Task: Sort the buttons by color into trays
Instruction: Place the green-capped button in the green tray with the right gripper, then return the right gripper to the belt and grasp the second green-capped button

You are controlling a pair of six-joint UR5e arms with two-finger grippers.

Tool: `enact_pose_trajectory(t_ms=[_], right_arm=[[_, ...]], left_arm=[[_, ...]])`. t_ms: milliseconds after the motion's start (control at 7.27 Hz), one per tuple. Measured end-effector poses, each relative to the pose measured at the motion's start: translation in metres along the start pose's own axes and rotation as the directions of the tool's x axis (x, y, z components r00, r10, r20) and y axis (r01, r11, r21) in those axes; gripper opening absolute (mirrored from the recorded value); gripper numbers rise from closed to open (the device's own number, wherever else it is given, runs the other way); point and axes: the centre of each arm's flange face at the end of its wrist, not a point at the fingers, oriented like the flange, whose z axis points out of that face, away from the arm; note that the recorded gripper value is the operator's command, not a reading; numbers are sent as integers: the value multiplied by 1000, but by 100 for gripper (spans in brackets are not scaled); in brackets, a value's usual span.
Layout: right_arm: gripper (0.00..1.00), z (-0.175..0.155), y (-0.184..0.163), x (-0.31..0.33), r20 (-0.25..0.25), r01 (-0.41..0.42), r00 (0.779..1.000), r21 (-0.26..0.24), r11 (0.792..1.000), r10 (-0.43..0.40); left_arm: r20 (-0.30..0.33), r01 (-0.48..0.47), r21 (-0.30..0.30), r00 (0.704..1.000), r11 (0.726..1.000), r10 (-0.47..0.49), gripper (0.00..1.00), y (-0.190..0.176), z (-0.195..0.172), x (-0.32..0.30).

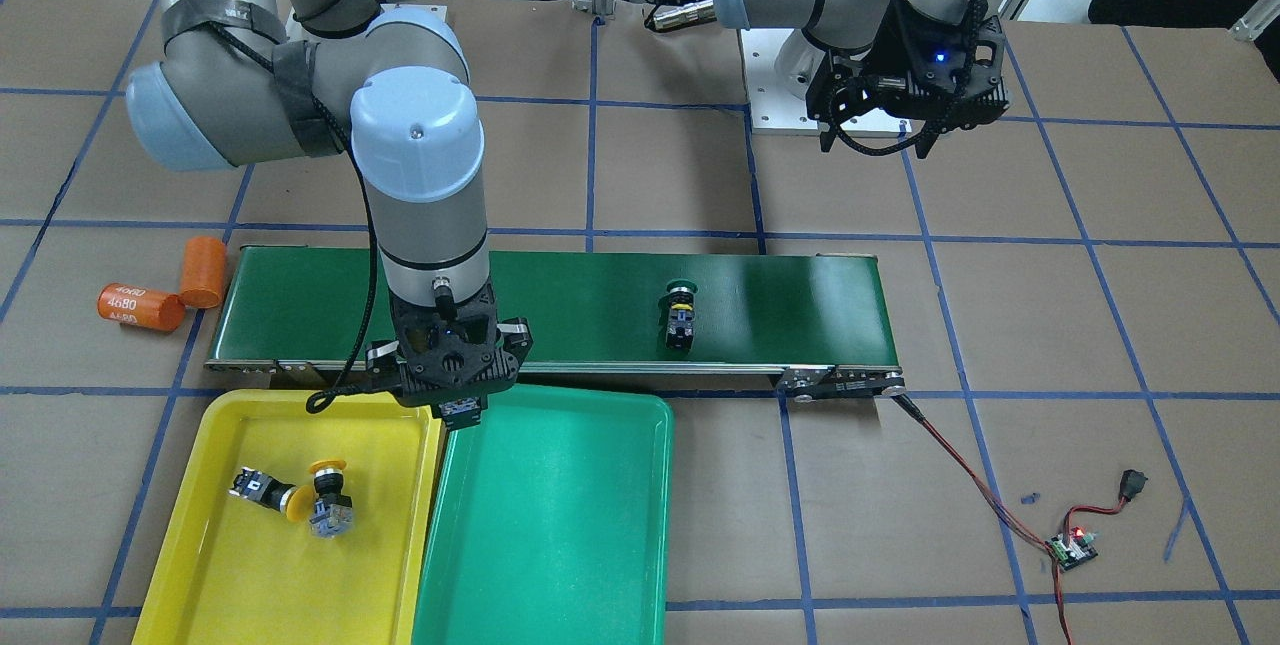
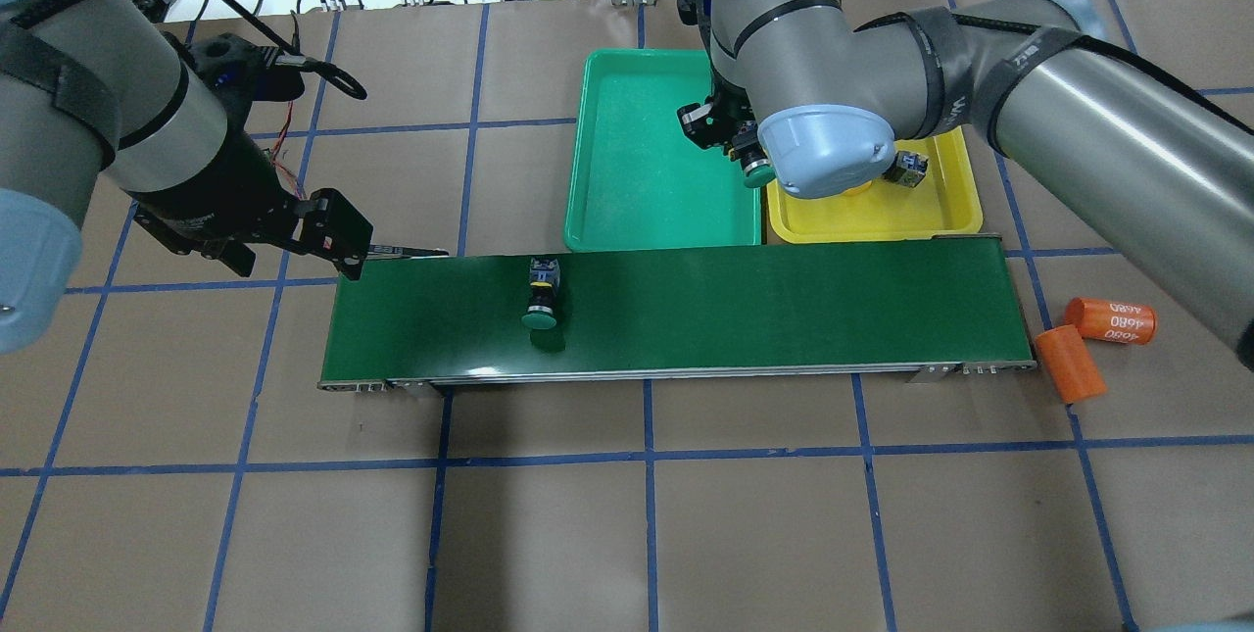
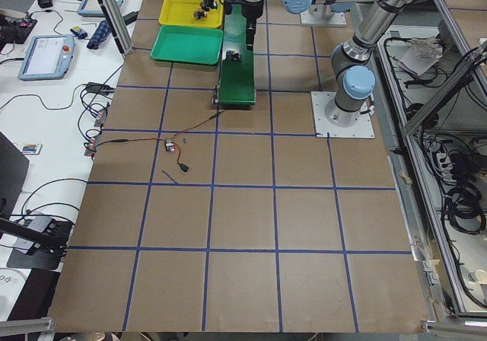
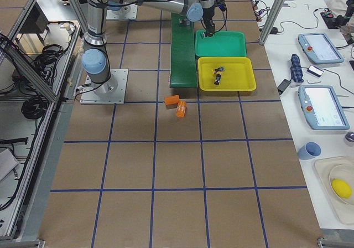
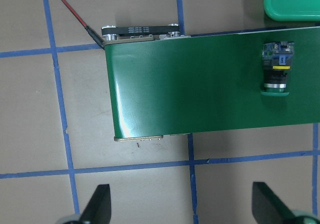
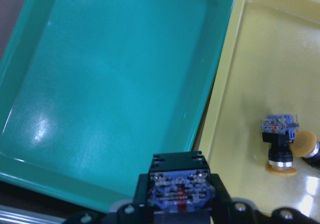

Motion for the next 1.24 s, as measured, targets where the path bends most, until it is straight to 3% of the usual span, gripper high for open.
enact_pose_trajectory(t_ms=[138, 275, 413, 826, 1239], right_arm=[[0, 11, -19, -1, 16, 2, 1000, 9, 1000, -2], [37, 29, -37, -2, 29, 0, 1000, 6, 1000, 0], [99, 50, -47, -5, 48, -7, 999, -5, 1000, 7], [100, 74, -48, -19, 92, -23, 995, -21, 1000, 25], [100, 51, -19, -60, 100, -69, 992, -38, 997, 73]], left_arm=[[1, -2, 0, 1000, 1000, 2, 100, 0, 0, 0], [1, 1, 0, 1000, 1000, -1, 100, 0, 0, 0], [0, 2, 0, 1000, 1000, -2, 100, 0, 0, -1], [0, 2, 1, 1000, 1000, -2, 100, 0, 0, 0], [0, 2, -1, 1000, 1000, -2, 100, 0, 0, 0]])
